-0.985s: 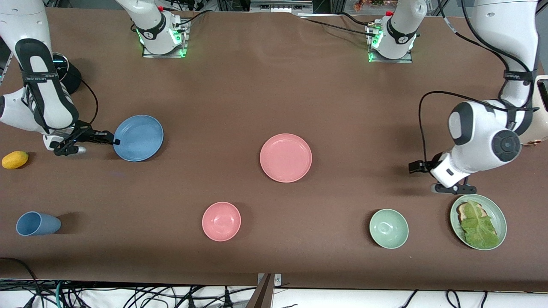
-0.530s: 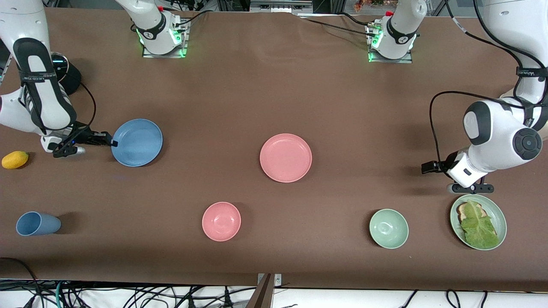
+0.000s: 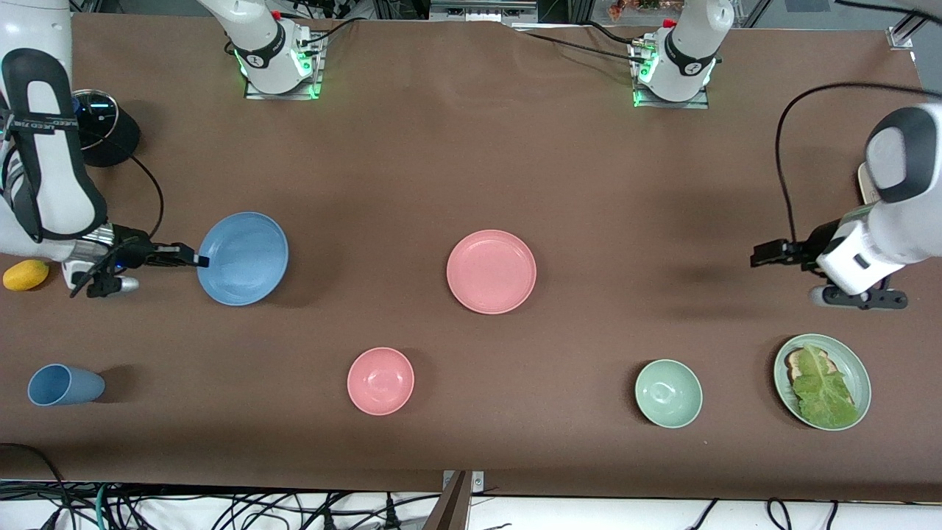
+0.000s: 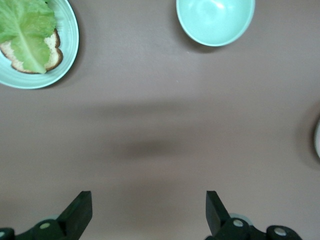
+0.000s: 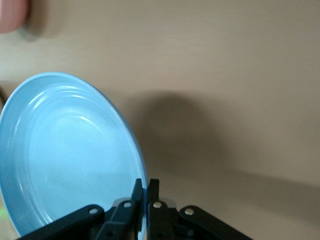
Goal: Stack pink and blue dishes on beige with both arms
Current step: 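Grasp the blue plate rim with the right gripper and slide it onto the pink plate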
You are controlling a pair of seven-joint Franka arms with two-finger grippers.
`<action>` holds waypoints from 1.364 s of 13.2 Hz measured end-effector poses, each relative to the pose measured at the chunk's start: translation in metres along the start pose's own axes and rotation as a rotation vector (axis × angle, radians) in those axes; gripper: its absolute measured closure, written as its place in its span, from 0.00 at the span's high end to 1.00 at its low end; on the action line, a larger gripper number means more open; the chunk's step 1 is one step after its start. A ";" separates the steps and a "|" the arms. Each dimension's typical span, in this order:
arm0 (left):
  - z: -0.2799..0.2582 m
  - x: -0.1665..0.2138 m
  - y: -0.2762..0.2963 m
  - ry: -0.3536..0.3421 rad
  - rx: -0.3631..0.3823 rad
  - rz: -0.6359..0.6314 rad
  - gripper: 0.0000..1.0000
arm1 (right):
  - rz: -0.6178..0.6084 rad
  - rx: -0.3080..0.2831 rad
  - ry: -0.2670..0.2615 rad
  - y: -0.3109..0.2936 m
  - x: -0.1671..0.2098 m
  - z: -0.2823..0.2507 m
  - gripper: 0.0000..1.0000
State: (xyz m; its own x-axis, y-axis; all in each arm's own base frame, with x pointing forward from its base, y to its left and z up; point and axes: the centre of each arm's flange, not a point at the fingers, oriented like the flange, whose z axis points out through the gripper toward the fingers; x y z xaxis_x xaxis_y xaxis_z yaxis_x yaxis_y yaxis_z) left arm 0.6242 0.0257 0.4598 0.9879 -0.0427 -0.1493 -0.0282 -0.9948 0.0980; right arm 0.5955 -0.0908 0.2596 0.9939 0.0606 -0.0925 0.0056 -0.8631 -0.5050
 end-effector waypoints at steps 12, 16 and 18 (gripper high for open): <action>-0.099 -0.046 0.030 -0.017 0.022 -0.063 1.00 | 0.275 -0.142 0.060 -0.362 0.032 0.150 0.05; -0.113 -0.068 0.033 -0.065 0.021 -0.063 1.00 | 0.302 -0.177 0.092 -0.412 0.006 0.218 0.05; -0.118 -0.083 0.036 -0.114 0.019 -0.058 1.00 | 0.294 -0.189 0.094 -0.424 -0.004 0.239 0.05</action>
State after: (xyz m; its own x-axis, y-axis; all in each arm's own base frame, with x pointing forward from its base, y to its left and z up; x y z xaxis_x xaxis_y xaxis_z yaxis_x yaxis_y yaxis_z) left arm 0.5596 0.0046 0.5913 0.9641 0.0058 -0.2654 0.0247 -0.9974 0.0679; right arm 0.5630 0.3952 0.2688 0.9619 -0.2423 -0.1264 -0.2699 -0.9150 -0.3000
